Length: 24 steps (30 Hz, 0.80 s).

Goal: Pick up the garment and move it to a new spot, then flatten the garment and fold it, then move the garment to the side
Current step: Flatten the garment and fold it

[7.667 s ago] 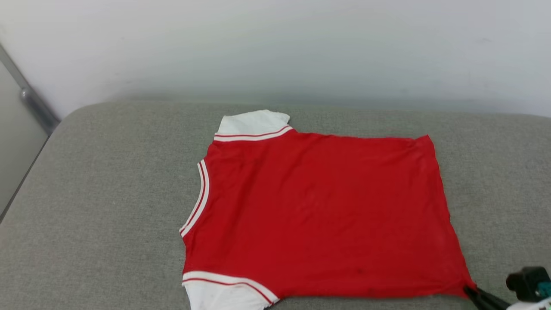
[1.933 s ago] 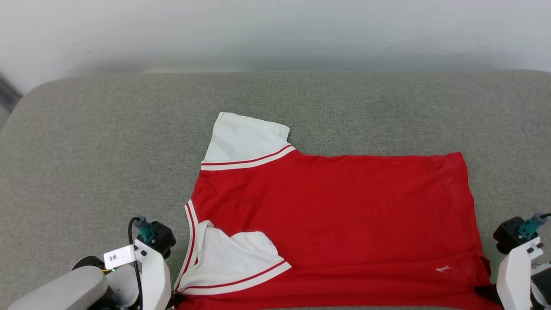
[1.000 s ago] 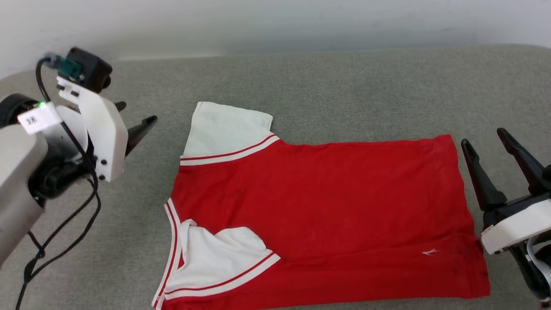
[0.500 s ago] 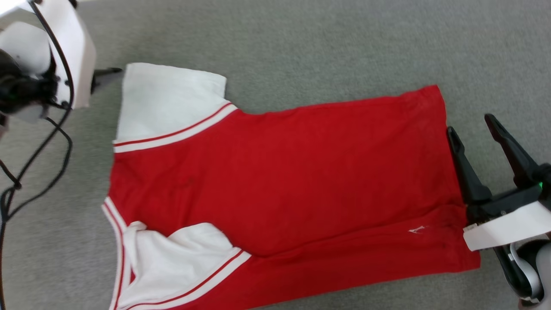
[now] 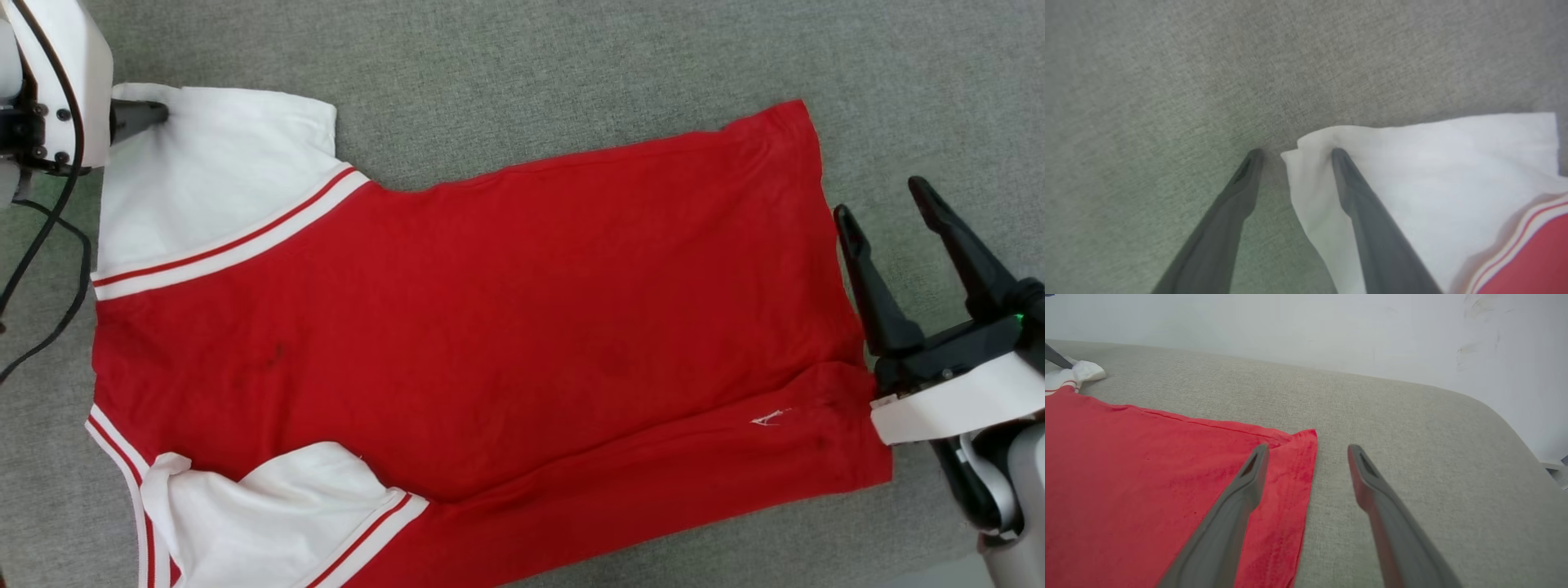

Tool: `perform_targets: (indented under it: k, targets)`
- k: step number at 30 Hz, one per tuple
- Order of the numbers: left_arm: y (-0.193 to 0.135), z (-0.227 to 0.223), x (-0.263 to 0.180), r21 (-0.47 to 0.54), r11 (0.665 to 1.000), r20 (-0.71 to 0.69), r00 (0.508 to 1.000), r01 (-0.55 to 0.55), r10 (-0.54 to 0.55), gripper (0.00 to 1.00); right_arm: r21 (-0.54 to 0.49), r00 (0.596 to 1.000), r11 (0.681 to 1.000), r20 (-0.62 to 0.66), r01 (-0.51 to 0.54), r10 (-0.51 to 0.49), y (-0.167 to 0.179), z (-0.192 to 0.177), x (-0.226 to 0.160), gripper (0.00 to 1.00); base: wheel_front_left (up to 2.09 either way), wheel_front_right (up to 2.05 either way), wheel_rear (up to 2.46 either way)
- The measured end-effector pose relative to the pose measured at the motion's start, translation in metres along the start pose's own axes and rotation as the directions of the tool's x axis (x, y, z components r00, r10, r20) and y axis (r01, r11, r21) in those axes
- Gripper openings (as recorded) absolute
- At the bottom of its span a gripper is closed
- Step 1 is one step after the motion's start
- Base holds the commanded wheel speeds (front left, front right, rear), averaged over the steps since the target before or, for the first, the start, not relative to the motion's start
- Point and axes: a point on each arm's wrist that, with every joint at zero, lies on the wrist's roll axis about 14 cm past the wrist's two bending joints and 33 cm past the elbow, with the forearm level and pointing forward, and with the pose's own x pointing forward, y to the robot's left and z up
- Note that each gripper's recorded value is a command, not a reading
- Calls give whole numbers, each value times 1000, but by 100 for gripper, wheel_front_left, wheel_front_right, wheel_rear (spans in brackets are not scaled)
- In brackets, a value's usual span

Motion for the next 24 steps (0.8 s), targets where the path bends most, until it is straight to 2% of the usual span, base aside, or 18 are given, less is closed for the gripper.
perform_targets:
  k: [5, 6, 9, 12, 15, 18, 20, 24]
  targets:
    - [-7, -1, -5, 12, 1000, 4, 1000, 16, -16, 0, -27, 999, 1000, 40, 12, -11, -11, 15, 6, 100, 0, 0, 0]
    - [-12, 0, -14, 38, 999, 18, 1000, 18, -19, 0, -65, 997, 998, 76, 8, -3, -16, 35, 12, 100, 0, 0, 0]
    - [-19, 3, -25, 83, 997, 44, 999, 12, -16, 0, -125, 996, 992, 86, 3, 8, -24, 57, 19, 100, 0, 0, 0]
    - [-28, 9, -40, 129, 992, 96, 995, 11, -24, 0, -164, 999, 986, -9, -42, 41, -24, 63, 28, 100, 0, 0, 0]
    - [-37, 14, -54, 164, 986, 148, 988, 11, -36, 0, -204, 985, 971, -148, -123, 94, -17, 64, 37, 100, 0, 0, 0]
    - [-43, 13, -66, 196, 981, 179, 983, 5, -40, 0, -230, 937, 949, -322, -213, 133, -10, 55, 42, 100, 0, 0, 0]
    - [-44, 12, -74, 212, 977, 197, 980, -6, -37, 0, -241, 890, 934, -433, -264, 140, -8, 48, 45, 100, 0, 0, 0]
    - [-45, 8, -84, 231, 973, 227, 973, -11, -43, 0, -211, 755, 916, -642, -341, 133, -4, 24, 44, 100, 0, 0, 0]
